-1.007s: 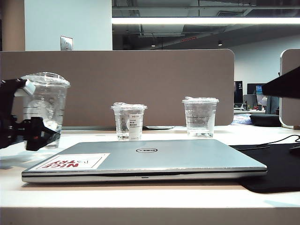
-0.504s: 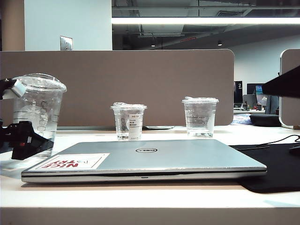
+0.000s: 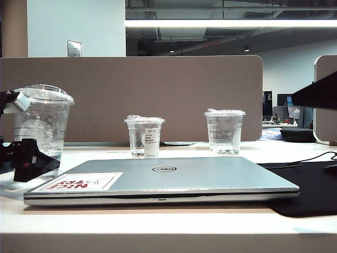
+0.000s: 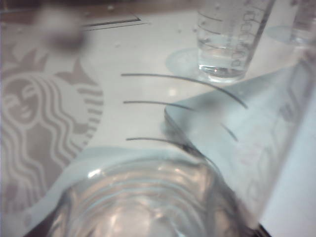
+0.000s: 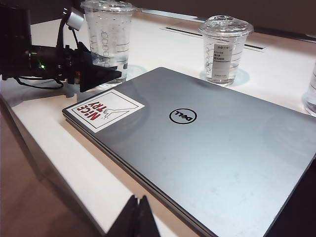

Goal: Pick up the coffee cup on the left and place it on the left side of the laptop.

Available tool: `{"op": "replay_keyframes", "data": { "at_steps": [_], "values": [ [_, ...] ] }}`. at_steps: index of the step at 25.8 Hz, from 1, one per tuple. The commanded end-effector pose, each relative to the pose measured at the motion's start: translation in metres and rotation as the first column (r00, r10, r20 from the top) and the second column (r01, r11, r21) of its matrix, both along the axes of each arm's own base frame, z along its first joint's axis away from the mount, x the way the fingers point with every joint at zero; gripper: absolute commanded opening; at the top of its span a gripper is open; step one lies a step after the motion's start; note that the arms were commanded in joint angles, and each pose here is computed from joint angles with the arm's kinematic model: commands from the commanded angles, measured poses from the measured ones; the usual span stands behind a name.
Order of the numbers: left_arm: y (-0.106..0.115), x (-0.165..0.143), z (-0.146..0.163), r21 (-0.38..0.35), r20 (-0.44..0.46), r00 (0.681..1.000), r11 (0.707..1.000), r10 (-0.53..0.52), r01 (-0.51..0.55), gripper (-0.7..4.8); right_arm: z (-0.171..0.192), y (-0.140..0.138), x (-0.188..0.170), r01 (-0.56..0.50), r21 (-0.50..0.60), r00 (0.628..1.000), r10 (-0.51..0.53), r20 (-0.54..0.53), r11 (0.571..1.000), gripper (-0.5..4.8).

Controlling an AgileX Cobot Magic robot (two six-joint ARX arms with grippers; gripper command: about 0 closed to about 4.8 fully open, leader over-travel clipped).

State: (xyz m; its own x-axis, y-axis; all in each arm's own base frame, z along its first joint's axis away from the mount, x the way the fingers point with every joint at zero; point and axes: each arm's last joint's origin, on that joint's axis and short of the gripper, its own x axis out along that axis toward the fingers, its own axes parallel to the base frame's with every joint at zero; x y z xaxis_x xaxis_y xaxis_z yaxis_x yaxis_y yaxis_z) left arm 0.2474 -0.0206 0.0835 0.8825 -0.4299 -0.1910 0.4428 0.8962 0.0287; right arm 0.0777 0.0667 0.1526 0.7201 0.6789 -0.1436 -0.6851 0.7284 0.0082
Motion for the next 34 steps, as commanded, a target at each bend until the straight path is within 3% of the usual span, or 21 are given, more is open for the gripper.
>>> {"op": "replay_keyframes", "data": {
  "at_steps": [1,9,13,17,20,28,34],
  "values": [
    [0.0,-0.001,-0.005,0.01,-0.016,1.0,1.0,0.003,-0.003,3.4,0.0,0.0,0.0,-0.003,0.011,1.0,0.003,0.012,1.0,-0.04],
    [0.001,-0.001,-0.007,0.013,-0.025,1.0,1.0,0.011,-0.011,3.5,0.0,0.0,0.0,-0.003,0.011,1.0,0.003,0.012,1.0,-0.04],
    [0.001,-0.001,-0.007,0.013,-0.025,1.0,1.0,0.012,-0.012,4.04,0.0,0.0,0.0,-0.003,0.011,1.0,0.003,0.012,1.0,-0.04],
    [0.001,-0.002,-0.008,0.014,-0.024,1.0,1.0,0.014,-0.014,4.1,0.0,0.0,0.0,-0.003,0.011,1.0,0.003,0.012,1.0,-0.04],
    [0.002,-0.007,-0.008,0.016,-0.024,0.999,1.0,0.027,-0.026,4.75,0.0,0.0,0.0,-0.003,0.011,1.0,0.003,0.012,1.0,-0.04],
    [0.002,-0.028,-0.008,0.015,-0.063,0.998,1.0,0.027,-0.026,4.75,0.0,0.0,0.0,-0.003,0.011,1.0,0.003,0.012,1.0,-0.04],
    [0.003,-0.058,0.02,0.002,0.048,0.998,1.0,0.028,-0.028,4.74,0.0,0.0,0.0,-0.003,0.011,1.0,0.003,0.012,1.0,-0.04]
  ]
}}
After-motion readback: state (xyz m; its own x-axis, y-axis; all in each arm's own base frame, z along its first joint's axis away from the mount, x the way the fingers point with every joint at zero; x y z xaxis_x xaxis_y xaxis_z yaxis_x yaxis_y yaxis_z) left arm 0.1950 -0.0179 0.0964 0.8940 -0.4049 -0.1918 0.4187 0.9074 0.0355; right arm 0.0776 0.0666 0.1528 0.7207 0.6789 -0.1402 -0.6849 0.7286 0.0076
